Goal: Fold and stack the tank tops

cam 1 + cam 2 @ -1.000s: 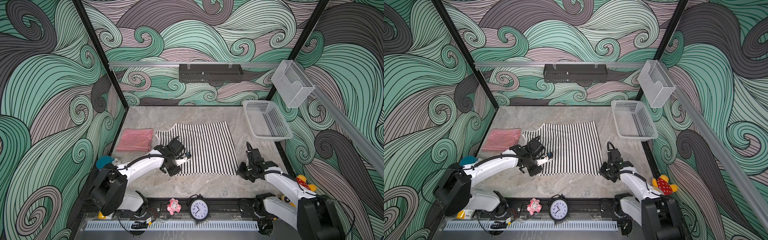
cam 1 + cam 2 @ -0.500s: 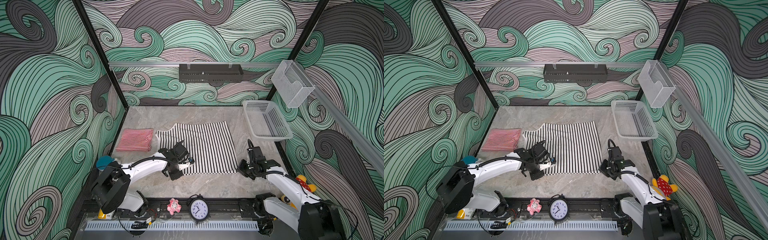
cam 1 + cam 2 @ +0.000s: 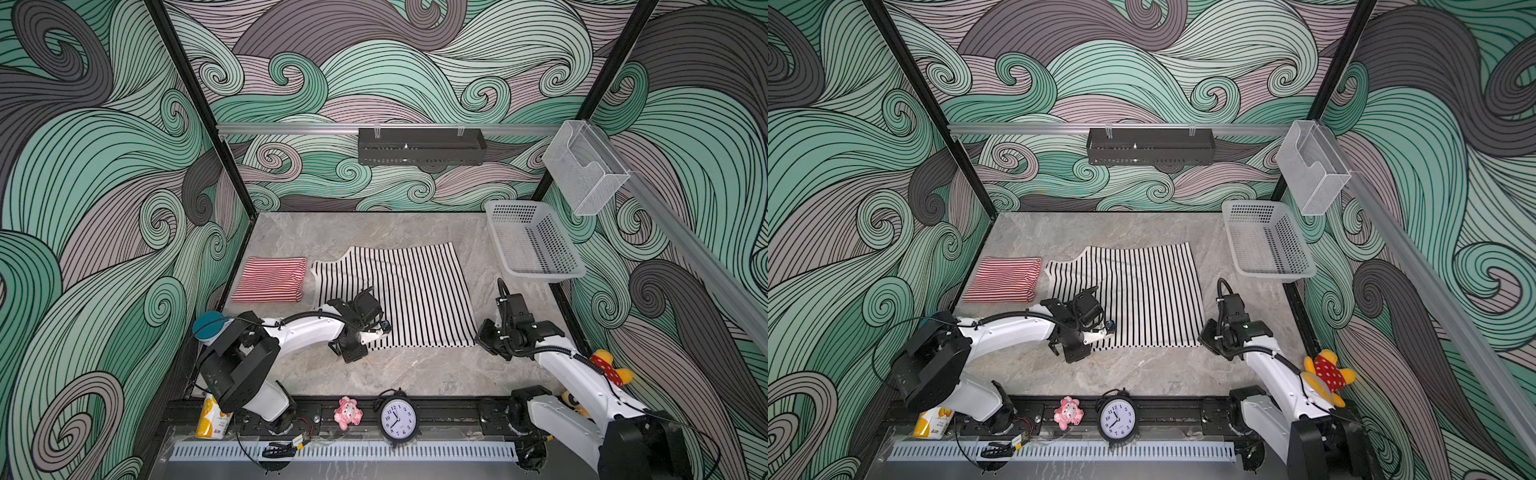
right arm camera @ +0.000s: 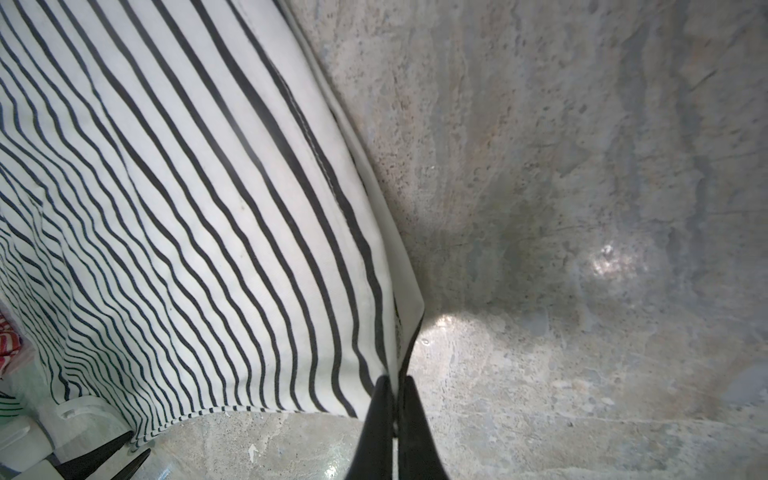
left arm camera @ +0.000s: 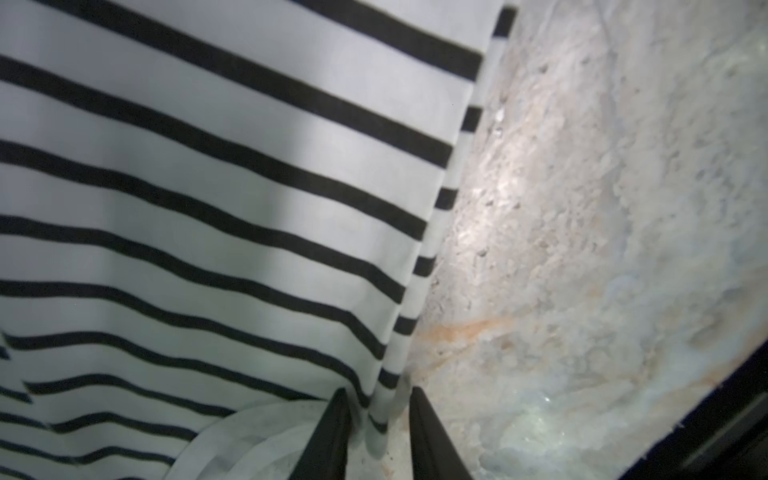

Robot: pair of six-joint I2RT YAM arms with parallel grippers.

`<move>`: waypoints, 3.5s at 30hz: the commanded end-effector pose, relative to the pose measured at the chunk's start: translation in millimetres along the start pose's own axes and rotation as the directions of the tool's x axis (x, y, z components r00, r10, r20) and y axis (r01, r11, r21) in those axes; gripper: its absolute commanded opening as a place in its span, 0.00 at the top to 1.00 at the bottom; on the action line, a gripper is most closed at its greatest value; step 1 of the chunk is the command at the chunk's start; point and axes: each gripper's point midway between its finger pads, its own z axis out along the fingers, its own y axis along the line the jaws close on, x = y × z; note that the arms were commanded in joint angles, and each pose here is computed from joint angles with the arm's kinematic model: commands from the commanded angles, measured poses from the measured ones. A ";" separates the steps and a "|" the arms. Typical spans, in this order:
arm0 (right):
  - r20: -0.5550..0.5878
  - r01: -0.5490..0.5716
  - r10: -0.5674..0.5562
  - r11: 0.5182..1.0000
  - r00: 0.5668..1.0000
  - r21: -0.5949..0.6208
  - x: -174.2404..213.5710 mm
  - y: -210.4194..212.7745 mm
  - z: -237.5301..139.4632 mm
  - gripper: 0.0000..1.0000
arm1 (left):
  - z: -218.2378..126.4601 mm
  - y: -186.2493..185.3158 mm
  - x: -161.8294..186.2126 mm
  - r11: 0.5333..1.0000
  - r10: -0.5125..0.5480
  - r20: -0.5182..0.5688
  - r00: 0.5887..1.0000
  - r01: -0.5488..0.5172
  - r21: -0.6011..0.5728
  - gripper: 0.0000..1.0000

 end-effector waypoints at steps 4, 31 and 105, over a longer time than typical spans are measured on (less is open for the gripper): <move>0.001 0.001 -0.001 1.000 1.000 0.007 0.7 -1.0 -7.3 1.00 | 2.8 -15.1 8.1 0.997 0.051 -0.045 0.998 -0.048 0.055 0.93; 0.070 0.048 -0.047 0.999 0.996 -0.013 -44.2 27.5 -33.3 1.00 | -33.3 57.9 -18.2 0.977 0.021 -0.009 1.000 -0.023 -0.210 1.00; -0.037 0.096 -0.098 0.994 0.994 -0.049 -87.5 68.2 52.8 0.75 | -8.8 100.5 79.2 0.967 -0.212 -0.109 0.971 0.192 -0.170 0.91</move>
